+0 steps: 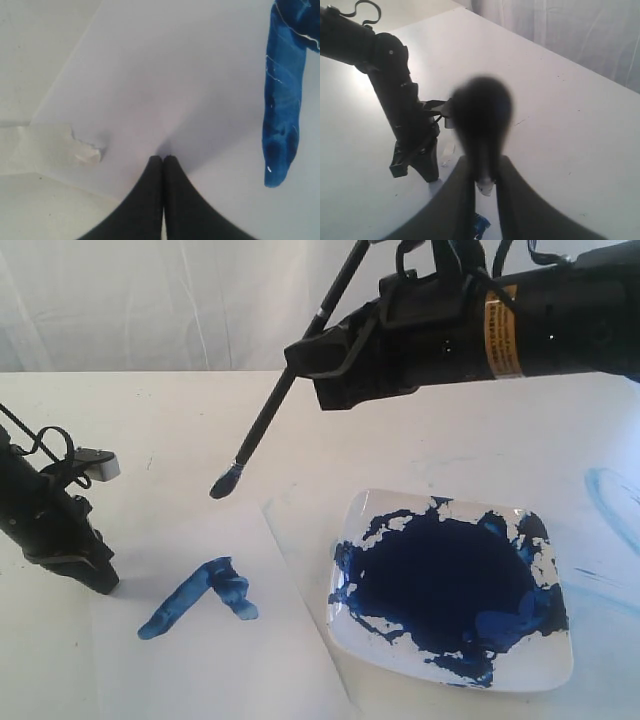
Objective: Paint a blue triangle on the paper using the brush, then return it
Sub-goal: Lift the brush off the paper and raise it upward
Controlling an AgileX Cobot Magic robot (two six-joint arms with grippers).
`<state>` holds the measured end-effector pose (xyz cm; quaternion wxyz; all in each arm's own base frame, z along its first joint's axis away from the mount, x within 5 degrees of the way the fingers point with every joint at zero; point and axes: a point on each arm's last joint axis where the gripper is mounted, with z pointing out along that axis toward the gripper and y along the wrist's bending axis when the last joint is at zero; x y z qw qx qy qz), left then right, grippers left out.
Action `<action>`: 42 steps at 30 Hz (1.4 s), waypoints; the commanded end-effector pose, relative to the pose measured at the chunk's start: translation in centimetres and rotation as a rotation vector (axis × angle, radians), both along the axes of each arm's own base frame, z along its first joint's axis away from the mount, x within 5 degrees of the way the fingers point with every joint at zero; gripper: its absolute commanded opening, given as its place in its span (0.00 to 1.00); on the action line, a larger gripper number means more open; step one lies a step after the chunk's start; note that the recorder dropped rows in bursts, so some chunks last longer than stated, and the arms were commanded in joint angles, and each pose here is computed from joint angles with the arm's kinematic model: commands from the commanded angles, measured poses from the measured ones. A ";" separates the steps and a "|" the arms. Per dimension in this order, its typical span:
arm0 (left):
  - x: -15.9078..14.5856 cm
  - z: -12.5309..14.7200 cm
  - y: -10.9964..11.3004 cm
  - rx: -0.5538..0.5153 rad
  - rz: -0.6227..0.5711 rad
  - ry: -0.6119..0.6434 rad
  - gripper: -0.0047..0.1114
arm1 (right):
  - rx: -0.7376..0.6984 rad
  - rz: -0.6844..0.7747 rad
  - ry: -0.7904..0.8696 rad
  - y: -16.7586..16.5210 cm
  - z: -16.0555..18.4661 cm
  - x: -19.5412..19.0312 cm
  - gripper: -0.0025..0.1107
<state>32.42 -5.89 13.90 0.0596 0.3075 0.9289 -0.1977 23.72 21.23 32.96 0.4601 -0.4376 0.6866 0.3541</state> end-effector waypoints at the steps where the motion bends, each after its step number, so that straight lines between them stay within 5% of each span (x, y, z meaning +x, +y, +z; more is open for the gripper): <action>1: 0.0 0.0 0.0 0.009 0.017 -0.023 0.04 | 0.008 -0.028 0.010 -0.3 0.1 0.1 0.02; 25: 4.8 0.9 2.0 0.181 0.242 -0.533 0.04 | 0.051 0.121 0.136 0.4 0.2 -1.6 0.02; 42: 5.2 1.1 2.3 0.200 0.267 -0.588 0.04 | 0.065 -0.064 0.161 1.8 0.2 -1.5 0.02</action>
